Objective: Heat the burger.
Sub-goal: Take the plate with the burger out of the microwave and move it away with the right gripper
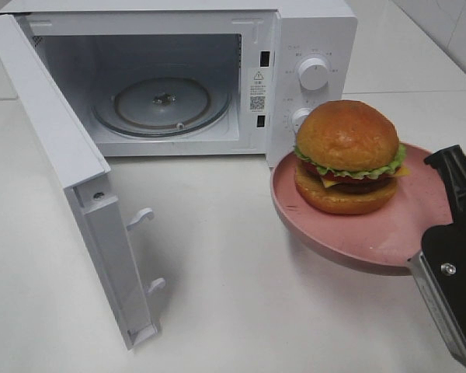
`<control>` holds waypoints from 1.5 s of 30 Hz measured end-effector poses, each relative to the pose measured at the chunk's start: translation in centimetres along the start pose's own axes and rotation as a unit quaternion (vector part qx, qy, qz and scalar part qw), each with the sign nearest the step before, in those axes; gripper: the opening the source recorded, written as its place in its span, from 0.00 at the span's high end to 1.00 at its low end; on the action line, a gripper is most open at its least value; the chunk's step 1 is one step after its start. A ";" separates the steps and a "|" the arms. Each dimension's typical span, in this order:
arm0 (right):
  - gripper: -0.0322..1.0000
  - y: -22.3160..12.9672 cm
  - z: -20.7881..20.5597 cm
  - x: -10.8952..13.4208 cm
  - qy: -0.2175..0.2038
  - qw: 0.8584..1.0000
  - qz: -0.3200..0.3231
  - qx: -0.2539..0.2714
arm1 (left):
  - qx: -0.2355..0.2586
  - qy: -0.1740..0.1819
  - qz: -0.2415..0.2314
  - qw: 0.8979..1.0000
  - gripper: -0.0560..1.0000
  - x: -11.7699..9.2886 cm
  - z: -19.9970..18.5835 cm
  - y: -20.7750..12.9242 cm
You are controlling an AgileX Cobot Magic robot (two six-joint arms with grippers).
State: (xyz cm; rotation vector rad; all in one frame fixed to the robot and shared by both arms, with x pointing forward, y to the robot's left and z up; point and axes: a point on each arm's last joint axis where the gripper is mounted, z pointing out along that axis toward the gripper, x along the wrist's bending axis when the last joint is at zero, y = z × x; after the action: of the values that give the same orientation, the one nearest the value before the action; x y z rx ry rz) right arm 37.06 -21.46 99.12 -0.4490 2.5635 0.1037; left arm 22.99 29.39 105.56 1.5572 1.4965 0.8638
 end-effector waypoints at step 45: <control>0.89 -3.8 1.3 0.7 -0.038 0.798 0.517 0.307 | 0.000 0.000 0.000 1.000 0.01 0.0 0.0 0.0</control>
State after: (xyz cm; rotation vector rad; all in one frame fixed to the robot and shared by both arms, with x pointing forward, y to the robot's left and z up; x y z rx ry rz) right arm 38.42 -25.03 97.65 1.1816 2.2676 -0.3148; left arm 22.99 29.39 105.56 1.5572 1.4965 0.8638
